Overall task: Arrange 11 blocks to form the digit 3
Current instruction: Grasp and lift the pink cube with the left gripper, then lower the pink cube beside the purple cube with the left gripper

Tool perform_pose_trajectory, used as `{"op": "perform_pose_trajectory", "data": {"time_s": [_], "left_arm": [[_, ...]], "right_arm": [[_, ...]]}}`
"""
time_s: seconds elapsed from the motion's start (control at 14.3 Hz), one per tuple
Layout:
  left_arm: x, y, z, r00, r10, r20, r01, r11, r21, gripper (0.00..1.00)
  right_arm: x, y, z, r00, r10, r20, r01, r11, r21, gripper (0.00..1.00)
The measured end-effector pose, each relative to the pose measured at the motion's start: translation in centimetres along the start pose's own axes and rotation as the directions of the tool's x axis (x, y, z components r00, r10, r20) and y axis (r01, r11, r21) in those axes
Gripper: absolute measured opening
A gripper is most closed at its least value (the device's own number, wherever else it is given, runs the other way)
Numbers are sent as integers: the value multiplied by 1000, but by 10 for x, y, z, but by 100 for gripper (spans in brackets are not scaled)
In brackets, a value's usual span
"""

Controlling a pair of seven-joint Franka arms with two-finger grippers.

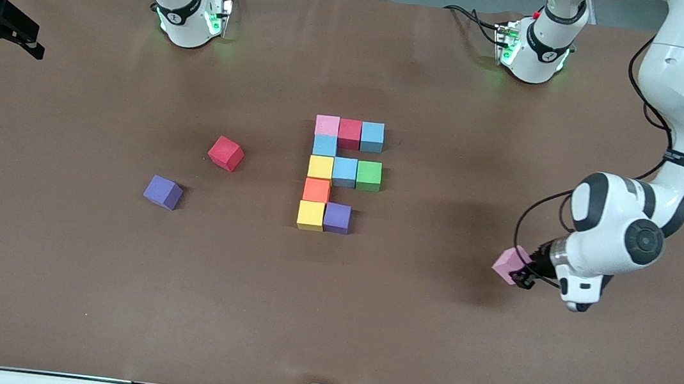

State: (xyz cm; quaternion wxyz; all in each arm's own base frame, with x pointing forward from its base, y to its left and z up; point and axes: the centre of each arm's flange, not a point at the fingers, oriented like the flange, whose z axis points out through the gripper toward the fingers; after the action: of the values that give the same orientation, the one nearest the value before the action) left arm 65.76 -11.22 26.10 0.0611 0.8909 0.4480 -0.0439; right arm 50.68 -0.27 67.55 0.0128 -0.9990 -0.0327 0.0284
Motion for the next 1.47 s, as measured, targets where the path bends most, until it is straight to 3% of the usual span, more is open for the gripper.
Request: {"op": "perform_pose_trajectory", "data": {"time_s": [0.28,0.49,0.91,1.19,1.47], "left_arm": [[-88,48,-2,977,-214,1,214,977,-7,54],[-134,65,5,925,-381,-3,381,925,0,54],[-235,98,26,857,-513,-54,515,857,21,54],[-271,121,49,821,-565,-81,570,820,59,54],[-278,127,82,781,-615,-111,623,779,65,54]], "right_arm": [[0,0,0,1000,0,0,0,1000,0,100],[0,0,0,1000,-1,0,1,1000,0,100],[0,0,0,1000,-2,0,2,1000,0,100],[0,0,0,1000,-2,0,2,1000,0,100],[0,0,0,1000,-2,0,2,1000,0,100]]}}
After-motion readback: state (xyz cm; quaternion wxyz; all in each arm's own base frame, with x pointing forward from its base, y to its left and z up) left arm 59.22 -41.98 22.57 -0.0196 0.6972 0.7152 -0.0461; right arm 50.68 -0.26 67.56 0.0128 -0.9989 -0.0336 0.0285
